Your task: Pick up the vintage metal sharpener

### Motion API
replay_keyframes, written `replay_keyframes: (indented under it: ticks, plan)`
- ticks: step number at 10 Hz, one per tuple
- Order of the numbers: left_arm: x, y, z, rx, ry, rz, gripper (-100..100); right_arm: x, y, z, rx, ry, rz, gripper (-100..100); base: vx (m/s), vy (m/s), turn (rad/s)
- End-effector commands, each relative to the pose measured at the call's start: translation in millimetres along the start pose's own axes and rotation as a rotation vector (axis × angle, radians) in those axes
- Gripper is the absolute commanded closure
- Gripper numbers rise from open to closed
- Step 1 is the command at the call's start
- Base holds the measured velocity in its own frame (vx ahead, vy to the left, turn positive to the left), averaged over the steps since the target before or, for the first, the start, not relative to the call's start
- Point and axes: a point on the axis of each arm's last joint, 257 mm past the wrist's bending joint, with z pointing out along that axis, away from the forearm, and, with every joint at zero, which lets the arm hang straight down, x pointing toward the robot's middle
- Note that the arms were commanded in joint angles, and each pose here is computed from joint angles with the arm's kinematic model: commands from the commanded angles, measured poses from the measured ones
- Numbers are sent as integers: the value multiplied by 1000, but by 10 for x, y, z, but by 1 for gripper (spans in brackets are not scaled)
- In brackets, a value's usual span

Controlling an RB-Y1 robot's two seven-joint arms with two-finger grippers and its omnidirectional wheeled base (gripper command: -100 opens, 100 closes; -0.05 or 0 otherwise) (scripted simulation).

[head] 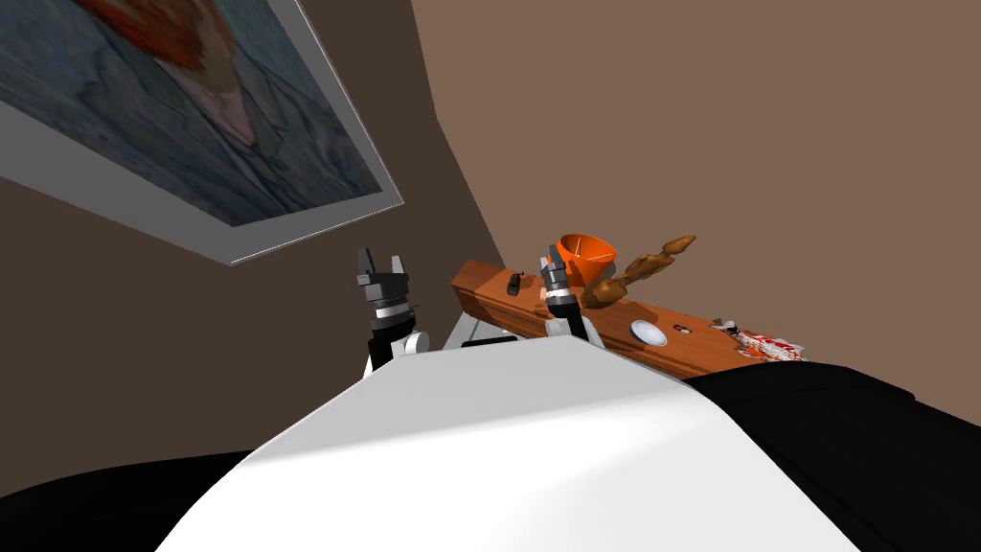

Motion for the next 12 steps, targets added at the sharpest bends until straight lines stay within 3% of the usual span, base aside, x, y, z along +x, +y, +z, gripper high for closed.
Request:
replay_keyframes:
  ticks: [1, 2, 6, 7, 8, 9, 12]
  plan:
    - [0, 0, 0, 0, 0, 0, 0, 120, -269, -7, 60, 55, -67, -100, -35, -78, 210]
    - [0, 0, 0, 0, 0, 0, 0, 135, -332, -26, 72, 60, -77, -100, -29, -67, 60]
    - [-1, 0, 0, 0, 0, 0, 0, 355, -1030, -117, 224, 177, -239, -100, -28, -52, 141]
    - [0, 0, 0, 0, 0, 0, 0, 365, -1098, -148, 237, 184, -253, -100, -21, -44, 69]
    - [-1, 0, -1, 0, 0, 0, 0, 412, -1336, -202, 289, 223, -309, -100, -35, -52, 132]
    - [0, 0, 0, 0, 0, 0, 0, 419, -1389, -230, 299, 229, -321, -100, -25, -42, 102]
    - [-1, 0, -1, 0, 0, 0, 0, 473, -1880, -389, 406, 312, -457, -100, -18, -37, 147]
